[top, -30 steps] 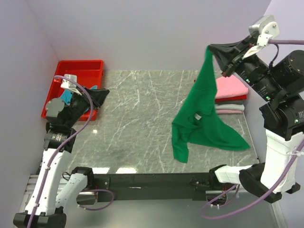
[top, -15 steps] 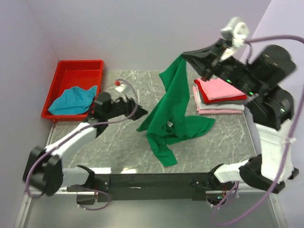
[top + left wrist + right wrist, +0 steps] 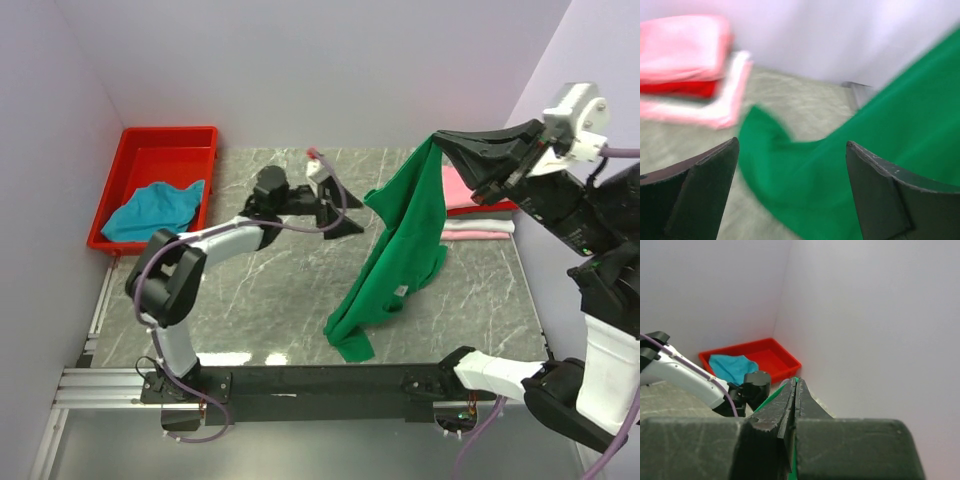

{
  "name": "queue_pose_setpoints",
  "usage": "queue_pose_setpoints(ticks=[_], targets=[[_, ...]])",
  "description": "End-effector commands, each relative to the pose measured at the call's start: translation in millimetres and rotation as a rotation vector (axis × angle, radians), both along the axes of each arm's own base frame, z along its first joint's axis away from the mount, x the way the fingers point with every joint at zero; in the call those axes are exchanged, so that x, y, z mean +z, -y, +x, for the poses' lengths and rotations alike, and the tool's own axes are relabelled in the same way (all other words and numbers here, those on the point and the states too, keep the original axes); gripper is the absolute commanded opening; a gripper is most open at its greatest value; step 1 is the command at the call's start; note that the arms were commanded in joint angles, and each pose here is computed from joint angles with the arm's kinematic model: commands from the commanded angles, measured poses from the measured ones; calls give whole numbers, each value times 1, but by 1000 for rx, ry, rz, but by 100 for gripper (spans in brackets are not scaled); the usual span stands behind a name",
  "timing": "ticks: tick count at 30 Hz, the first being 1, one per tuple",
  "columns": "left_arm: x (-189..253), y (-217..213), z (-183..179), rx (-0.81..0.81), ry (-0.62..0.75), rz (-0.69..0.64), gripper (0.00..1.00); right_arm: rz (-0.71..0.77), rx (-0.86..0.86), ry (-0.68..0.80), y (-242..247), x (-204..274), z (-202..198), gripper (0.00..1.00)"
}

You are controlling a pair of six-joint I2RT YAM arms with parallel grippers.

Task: Fold and stack the t-shirts
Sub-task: Flatten the tshirt out

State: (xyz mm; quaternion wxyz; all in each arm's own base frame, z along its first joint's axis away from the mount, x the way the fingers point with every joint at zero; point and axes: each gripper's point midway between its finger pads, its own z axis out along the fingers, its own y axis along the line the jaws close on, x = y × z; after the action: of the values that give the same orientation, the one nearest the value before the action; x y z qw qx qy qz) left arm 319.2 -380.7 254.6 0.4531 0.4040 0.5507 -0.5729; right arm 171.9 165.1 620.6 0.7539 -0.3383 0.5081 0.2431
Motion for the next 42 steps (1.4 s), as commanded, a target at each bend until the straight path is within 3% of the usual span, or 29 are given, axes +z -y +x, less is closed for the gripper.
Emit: queue_pose_setpoints(ticks=[1, 4, 5, 8, 11, 12, 19, 27, 30, 32, 35, 36, 37, 40, 42], targets=[[26, 25, -68, -340, 71, -55, 89, -22, -79, -15, 4, -10, 21, 0], [19, 28, -69, -298, 30, -24, 81, -43, -124, -26, 9, -17, 29, 0], [15, 28, -54, -196, 50, -21, 80, -48, -136, -27, 10, -19, 32, 0], [36, -2, -18, 82, 102, -19, 85, -68, -177, -45, 14, -28, 40, 0], [33, -26, -17, 171, 138, 20, 88, -83, -221, -44, 21, -33, 44, 0], [46, -35, -26, 180, 174, 17, 89, -95, -233, -52, 23, -38, 47, 0], [9, -63, -97, 76, 187, 131, 92, -111, -291, -75, 36, -52, 51, 0], [-21, -15, -127, -7, 111, 177, 93, -98, -284, -114, 41, -59, 52, 0], [-48, 11, -124, 19, 65, 282, 91, -99, -291, -131, 44, -63, 53, 0], [-60, 23, -108, 78, 47, 351, 83, -102, -287, -137, 44, -65, 52, 0], [-66, 30, -105, 50, 22, 395, 41, -103, -291, -140, 46, -66, 51, 0], [-64, 32, -105, 40, 21, 396, 15, -106, -293, -139, 46, -67, 51, 0], [-61, 32, -106, 32, 27, 390, 2, -106, -295, -141, 47, -67, 51, 0], [-52, 25, -109, 49, 64, 372, 0, -111, -305, -142, 48, -69, 55, 0], [-39, 7, -90, 191, 127, 412, 0, -110, -336, -136, 53, -68, 58, 0]])
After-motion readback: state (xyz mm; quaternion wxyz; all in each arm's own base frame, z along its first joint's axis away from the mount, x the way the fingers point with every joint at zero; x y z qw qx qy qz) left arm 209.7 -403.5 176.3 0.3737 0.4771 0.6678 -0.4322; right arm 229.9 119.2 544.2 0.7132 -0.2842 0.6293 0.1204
